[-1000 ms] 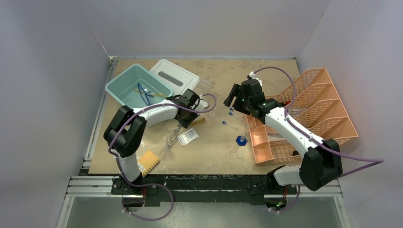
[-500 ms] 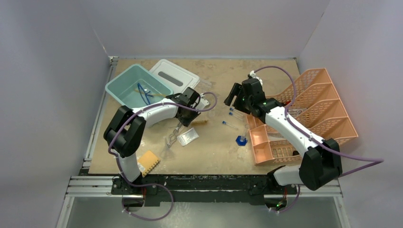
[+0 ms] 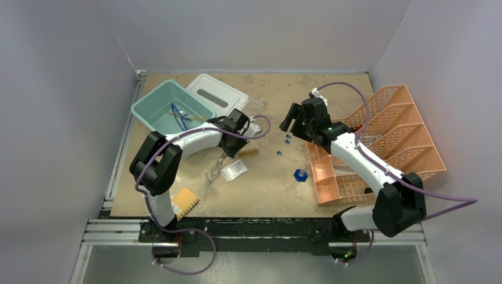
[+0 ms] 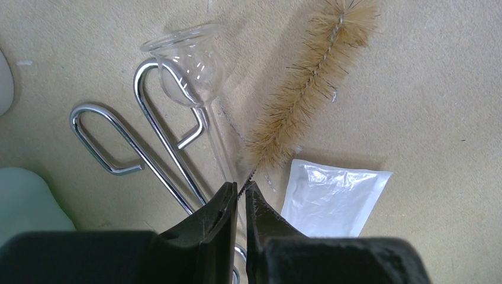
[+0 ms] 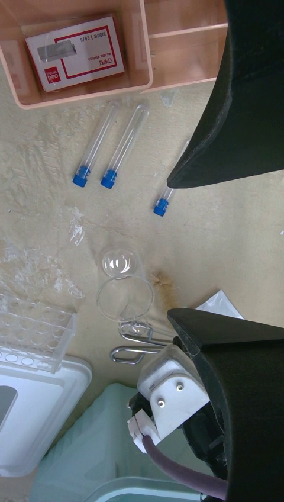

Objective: Organize the chemistry lab equipment

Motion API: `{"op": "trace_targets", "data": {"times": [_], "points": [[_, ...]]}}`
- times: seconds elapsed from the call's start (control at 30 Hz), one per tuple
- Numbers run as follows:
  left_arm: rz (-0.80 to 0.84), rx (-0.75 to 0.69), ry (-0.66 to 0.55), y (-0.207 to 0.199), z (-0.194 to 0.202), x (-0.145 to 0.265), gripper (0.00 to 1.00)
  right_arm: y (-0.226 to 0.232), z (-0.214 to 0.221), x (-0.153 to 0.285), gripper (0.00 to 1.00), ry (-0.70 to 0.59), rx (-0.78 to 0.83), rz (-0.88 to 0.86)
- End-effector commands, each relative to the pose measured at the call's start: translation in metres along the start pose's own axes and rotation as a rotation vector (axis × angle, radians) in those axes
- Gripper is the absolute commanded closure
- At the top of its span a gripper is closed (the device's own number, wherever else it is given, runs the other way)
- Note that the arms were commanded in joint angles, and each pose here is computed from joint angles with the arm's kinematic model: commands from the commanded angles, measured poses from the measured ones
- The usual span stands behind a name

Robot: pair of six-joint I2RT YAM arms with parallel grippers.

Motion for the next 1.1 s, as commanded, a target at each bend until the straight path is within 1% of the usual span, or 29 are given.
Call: {"op": "trace_targets", "data": {"times": [0.0, 0.2, 0.47, 0.77, 0.83, 0.97, 1.07], "points": [[0.011, -0.019, -0.013, 0.000, -0.007, -0.002, 0.90, 0.007, -0.019, 0.007, 0.25, -0.074, -0.005, -0.023], [0.003, -0.024, -0.008, 0.001, -0.007, -0.003, 0.91, 0.006, -0.020, 0.009, 0.25, -0.084, -0.006, -0.020], [0.007, -0.025, 0.020, 0.000, -0.002, -0.010, 0.86, 0.004, -0.020, 0.011, 0.25, -0.087, -0.009, -0.020], [0.005, -0.028, 0.043, 0.001, 0.001, -0.015, 0.86, 0.003, -0.020, 0.013, 0.25, -0.092, -0.009, -0.016], [0.002, -0.028, 0.048, 0.001, 0.002, -0.016, 0.89, 0.002, -0.020, 0.013, 0.25, -0.092, -0.010, -0.016], [-0.014, -0.032, 0.035, 0.003, -0.002, -0.010, 1.00, 0.003, -0.020, 0.013, 0.25, -0.094, -0.009, -0.019], [-0.040, -0.036, 0.006, 0.007, -0.008, 0.003, 1.00, 0.003, -0.021, 0.015, 0.25, -0.099, -0.011, -0.020]]}}
Point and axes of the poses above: each gripper's point midway between its finger pads, its own x axis back along the fingers, its own y axis along the line the jaws close on, z = x × y, the point moved 6 cm from there along x, back along the fingers, and after that the axes turned 5 degrees about x, right-handed, at the moved point
